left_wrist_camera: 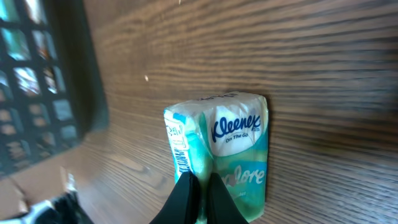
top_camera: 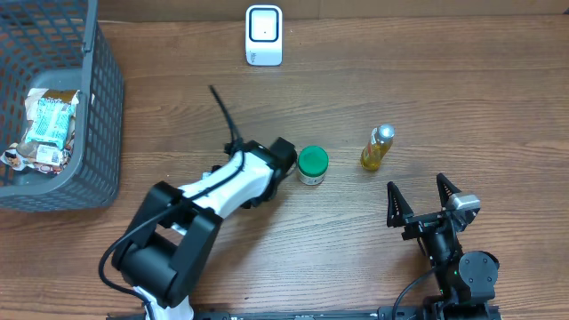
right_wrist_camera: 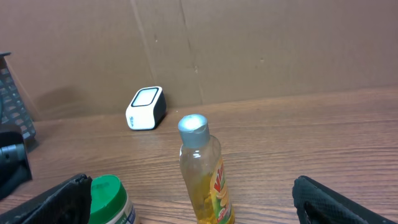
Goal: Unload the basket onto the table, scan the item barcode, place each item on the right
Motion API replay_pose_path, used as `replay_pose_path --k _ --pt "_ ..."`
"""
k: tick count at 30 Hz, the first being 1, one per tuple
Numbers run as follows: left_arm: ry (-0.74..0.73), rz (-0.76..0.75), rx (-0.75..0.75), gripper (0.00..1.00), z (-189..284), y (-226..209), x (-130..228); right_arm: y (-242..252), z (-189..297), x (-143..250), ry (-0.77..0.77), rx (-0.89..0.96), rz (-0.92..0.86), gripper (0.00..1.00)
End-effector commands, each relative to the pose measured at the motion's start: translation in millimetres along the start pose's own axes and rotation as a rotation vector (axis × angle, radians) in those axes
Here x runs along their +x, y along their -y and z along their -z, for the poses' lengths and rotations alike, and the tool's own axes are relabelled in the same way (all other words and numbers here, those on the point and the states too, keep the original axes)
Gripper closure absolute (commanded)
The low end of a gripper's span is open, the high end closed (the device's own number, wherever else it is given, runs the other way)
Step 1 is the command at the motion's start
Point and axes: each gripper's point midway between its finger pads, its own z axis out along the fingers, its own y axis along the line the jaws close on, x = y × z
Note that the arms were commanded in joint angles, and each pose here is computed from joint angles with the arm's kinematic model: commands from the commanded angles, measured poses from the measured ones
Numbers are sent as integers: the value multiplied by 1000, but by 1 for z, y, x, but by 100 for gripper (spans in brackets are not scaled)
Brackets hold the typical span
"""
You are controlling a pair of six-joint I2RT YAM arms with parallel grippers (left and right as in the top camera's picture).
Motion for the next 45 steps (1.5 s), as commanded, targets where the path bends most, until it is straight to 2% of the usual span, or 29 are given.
replay_pose_path --k 1,5,9,20,31,35,37,38,41,43,45 --pt "102 -25 -86 96 13 -5 -17 1 0 2 5 3 0 0" --pt "111 -25 -64 95 19 2 -17 1 0 2 5 3 0 0" --pt "77 -17 12 89 18 15 -12 1 0 2 5 3 0 0" --pt "65 -2 69 92 18 26 -12 1 0 2 5 3 0 0" --pt "51 23 160 78 40 30 -27 1 0 2 5 3 0 0" --pt "53 56 163 67 53 22 -36 1 0 2 5 3 1 0" --pt "34 85 160 51 56 15 -36 1 0 2 5 3 0 0" --pt "-10 106 175 39 59 9 -33 1 0 2 5 3 0 0" --pt "-107 108 260 22 60 8 -26 1 0 2 5 3 0 0" --pt "-167 72 335 16 56 11 -20 1 0 2 5 3 0 0" --pt "-212 40 406 14 51 14 -15 1 0 2 5 3 0 0"
